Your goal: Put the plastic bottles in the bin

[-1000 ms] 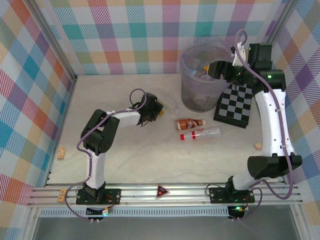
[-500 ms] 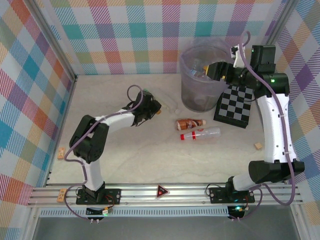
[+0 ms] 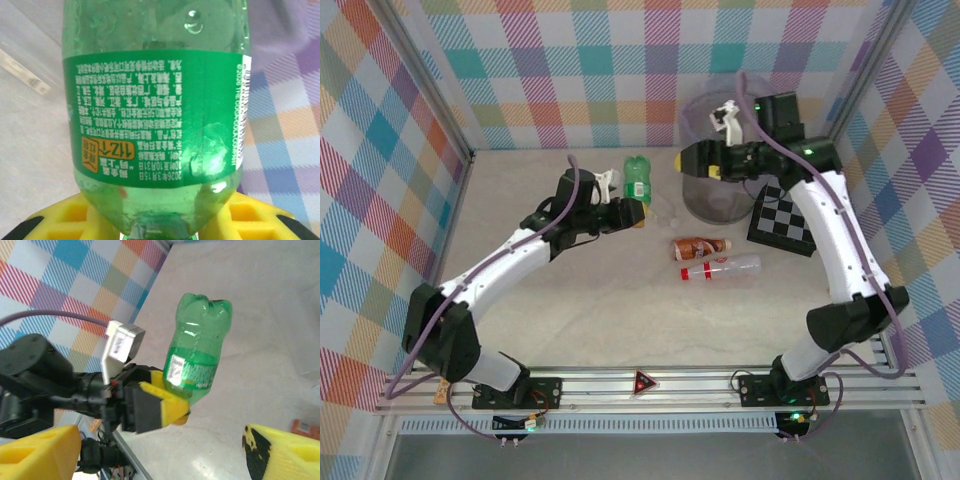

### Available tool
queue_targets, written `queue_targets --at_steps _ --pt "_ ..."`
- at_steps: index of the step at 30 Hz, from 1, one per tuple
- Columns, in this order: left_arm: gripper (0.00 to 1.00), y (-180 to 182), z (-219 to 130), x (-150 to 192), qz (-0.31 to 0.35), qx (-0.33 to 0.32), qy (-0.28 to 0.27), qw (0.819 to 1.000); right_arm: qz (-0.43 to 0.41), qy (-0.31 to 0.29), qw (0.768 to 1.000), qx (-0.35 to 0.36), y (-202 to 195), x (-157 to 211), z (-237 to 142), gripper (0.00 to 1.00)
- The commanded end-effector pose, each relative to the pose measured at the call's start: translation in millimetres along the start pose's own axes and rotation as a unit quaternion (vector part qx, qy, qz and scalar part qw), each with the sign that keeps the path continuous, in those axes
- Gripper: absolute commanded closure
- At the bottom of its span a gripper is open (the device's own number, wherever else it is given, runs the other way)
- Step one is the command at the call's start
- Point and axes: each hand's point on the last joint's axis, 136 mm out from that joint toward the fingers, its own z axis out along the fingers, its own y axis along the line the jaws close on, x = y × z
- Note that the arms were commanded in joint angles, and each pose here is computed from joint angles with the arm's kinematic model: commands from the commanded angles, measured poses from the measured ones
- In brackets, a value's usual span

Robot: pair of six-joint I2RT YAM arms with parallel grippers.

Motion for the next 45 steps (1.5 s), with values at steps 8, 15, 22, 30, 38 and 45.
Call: queue_targets --at_steps 8,15,22,30,38,45 --pt "0.67 -32.0 -32.7 15.5 0.021 0.081 -0.003 0.996 0.031 0.037 0.998 -0.044 2.3 8.2 70.7 0.09" --pt "0.67 -33.2 -26.3 6.9 0.012 0.09 -0.017 0.996 0.058 0.073 0.994 -0.061 0.7 28.5 109.4 0.09" --pt "0.68 -33.4 -18.0 1.3 0.003 0.098 -0.021 0.995 0.078 0.086 0.992 -0.053 -10.1 38.7 129.2 0.18" --pt "0.67 -29.2 -13.6 0.9 -0.002 0.096 -0.023 0.995 0.075 0.073 0.994 -0.043 -11.4 35.1 126.2 0.41" --pt "0.15 -26.6 -16.3 4.2 -0.006 0.088 -0.021 0.996 0.043 0.049 0.998 -0.021 -6.2 12.5 109.1 0.46" --pt "0.06 -11.7 -21.6 11.4 -0.006 0.05 -0.022 0.998 -0.006 -0.005 0.999 0.041 -13.7 -27.2 54.5 0.51"
